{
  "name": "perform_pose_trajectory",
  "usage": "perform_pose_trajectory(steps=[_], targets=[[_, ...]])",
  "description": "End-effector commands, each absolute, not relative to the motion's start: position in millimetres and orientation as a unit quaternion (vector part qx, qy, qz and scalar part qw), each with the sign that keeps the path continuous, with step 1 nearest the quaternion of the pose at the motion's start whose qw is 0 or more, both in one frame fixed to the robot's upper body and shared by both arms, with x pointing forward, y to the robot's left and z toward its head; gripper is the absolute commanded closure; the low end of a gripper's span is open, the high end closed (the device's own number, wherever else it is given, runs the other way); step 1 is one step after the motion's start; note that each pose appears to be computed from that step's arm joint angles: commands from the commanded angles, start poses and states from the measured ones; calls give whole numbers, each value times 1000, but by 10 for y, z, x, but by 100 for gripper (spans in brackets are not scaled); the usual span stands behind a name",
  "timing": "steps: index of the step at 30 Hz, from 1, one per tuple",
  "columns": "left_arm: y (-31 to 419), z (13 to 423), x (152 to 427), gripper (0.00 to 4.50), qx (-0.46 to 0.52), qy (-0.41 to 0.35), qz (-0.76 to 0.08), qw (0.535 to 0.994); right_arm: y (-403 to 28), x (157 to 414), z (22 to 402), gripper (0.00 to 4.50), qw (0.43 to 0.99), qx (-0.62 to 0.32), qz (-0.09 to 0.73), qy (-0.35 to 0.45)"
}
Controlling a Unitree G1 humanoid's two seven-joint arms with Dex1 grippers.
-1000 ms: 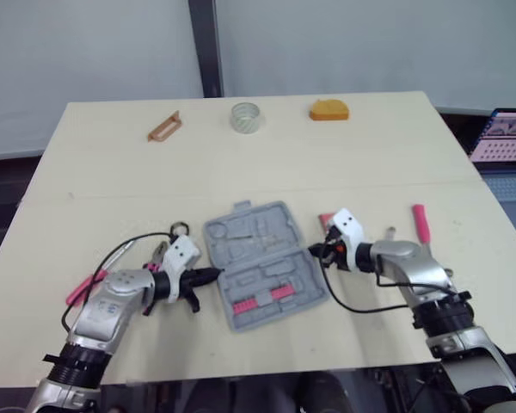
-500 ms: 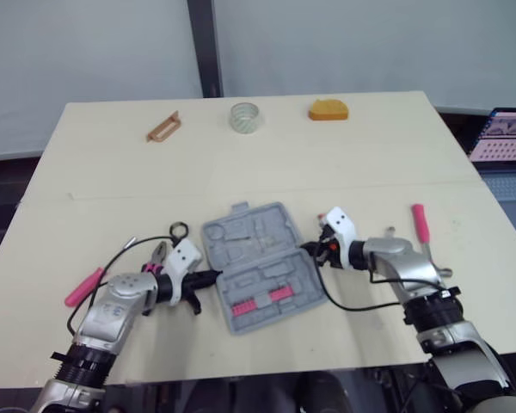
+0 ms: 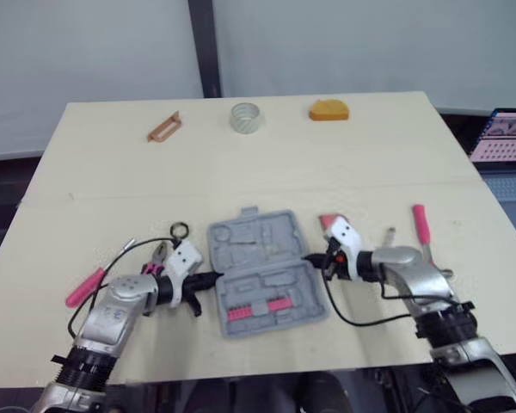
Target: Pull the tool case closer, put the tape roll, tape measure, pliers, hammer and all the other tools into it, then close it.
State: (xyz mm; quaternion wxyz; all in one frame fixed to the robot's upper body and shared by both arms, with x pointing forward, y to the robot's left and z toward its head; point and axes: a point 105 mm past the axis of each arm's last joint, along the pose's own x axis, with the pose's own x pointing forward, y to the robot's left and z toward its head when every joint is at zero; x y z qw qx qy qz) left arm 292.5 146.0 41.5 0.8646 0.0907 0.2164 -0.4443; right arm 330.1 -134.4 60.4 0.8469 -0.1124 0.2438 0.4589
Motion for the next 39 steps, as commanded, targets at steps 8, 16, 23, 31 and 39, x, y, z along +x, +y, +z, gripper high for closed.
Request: perform_pose_trajectory(steps=[8, 16, 23, 31, 39], targets=[[1265, 358, 2576, 445, 77, 232, -485, 839, -1345, 2936, 668, 450, 826, -122, 490, 251], [1267, 362, 2413, 445, 69, 242, -489, 835, -1439, 2682, 671, 450, 816, -124, 493, 273], [1269, 332, 2340, 445, 67, 250, -489, 833, -1455, 2539, 643, 450, 812, -118, 494, 288], [1274, 306, 2312, 445, 65, 254, -491, 831, -1479, 2421, 637, 450, 809, -113, 493, 300], [1287, 279, 2259, 445, 61, 260, -491, 830, -1464, 2355, 615, 450, 806, -108, 495, 307]])
